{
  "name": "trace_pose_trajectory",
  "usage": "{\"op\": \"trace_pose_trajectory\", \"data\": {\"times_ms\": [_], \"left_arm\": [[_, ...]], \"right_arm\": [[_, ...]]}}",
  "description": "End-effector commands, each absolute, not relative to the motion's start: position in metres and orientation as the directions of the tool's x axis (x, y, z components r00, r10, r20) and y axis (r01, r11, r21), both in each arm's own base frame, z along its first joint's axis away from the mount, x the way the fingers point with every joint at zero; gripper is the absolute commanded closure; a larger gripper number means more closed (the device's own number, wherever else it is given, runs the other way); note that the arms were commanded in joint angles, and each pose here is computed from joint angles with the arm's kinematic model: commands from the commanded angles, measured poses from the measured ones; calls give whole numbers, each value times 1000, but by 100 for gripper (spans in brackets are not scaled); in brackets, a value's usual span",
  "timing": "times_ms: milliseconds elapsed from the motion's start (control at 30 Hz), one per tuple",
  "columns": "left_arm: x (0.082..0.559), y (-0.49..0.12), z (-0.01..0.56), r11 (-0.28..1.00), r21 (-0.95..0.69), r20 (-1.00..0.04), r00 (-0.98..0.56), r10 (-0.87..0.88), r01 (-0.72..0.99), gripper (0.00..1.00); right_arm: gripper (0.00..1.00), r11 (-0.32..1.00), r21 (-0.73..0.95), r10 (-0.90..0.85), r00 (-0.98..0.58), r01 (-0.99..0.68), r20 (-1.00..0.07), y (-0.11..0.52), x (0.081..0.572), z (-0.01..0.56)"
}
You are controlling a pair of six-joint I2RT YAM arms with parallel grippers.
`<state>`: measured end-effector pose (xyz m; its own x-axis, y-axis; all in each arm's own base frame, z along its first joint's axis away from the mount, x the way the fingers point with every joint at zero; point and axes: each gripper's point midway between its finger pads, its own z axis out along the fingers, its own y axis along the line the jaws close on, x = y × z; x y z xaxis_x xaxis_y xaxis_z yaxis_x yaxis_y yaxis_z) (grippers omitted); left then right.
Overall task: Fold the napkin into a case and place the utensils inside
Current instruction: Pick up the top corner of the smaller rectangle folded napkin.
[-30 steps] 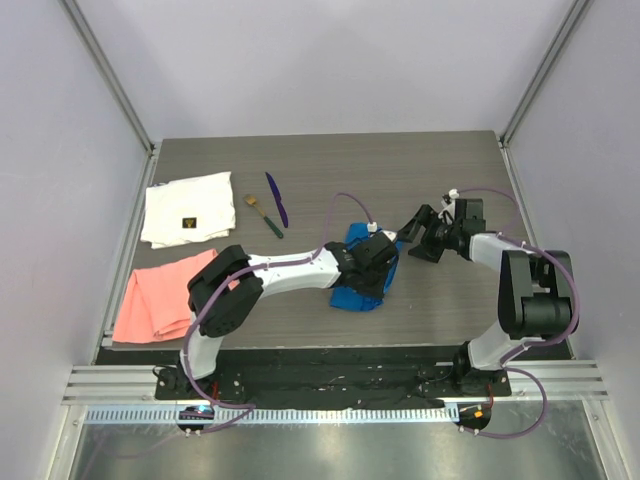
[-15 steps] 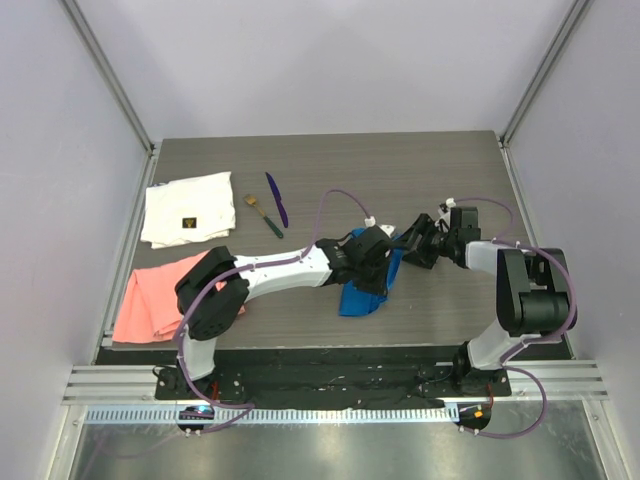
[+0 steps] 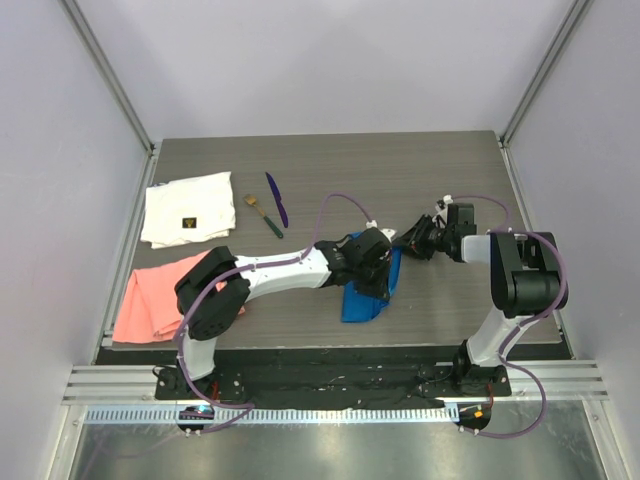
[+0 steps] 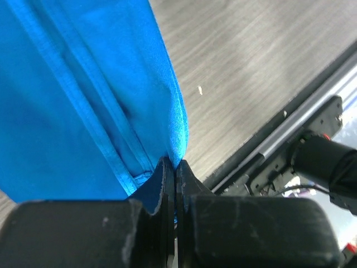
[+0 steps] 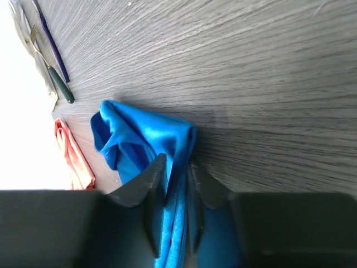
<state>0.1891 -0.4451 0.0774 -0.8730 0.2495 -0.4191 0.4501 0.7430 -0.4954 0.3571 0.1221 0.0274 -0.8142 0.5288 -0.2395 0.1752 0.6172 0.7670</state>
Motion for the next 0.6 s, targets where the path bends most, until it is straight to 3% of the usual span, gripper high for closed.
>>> {"op": "trace_pose_trajectory", "data": {"times_ms": [0,67,133,267,433,500,567], "left_arm": [[180,-459,104,635,-592,-444,-858,257,496,96],[180,-460,104,623,-608,-438,-862,255,493,98],[180,-461,105,617,-611,-441,-861,254,495,99],[180,-460,105,620,-604,-441,-857,265,502,99],[181,-459,104,623,-601,-440,-858,265,501,99],[179,-460,103,617,-607,-430,-860,274,501,98],[178,-462,105,605,-616,-427,-859,282,505,91]], "right_arm": [[77,639,763,498,-807,93,-319,123,371,36],[78,644,761,491,-808,84,-326,123,372,34],[68,645,760,493,-803,80,-334,123,375,33],[67,635,767,502,-804,94,-317,124,381,27],[73,621,777,518,-796,99,-312,124,383,27],[80,626,775,507,-799,84,-323,125,384,28],[86,626,777,496,-803,65,-332,126,384,31]]}}
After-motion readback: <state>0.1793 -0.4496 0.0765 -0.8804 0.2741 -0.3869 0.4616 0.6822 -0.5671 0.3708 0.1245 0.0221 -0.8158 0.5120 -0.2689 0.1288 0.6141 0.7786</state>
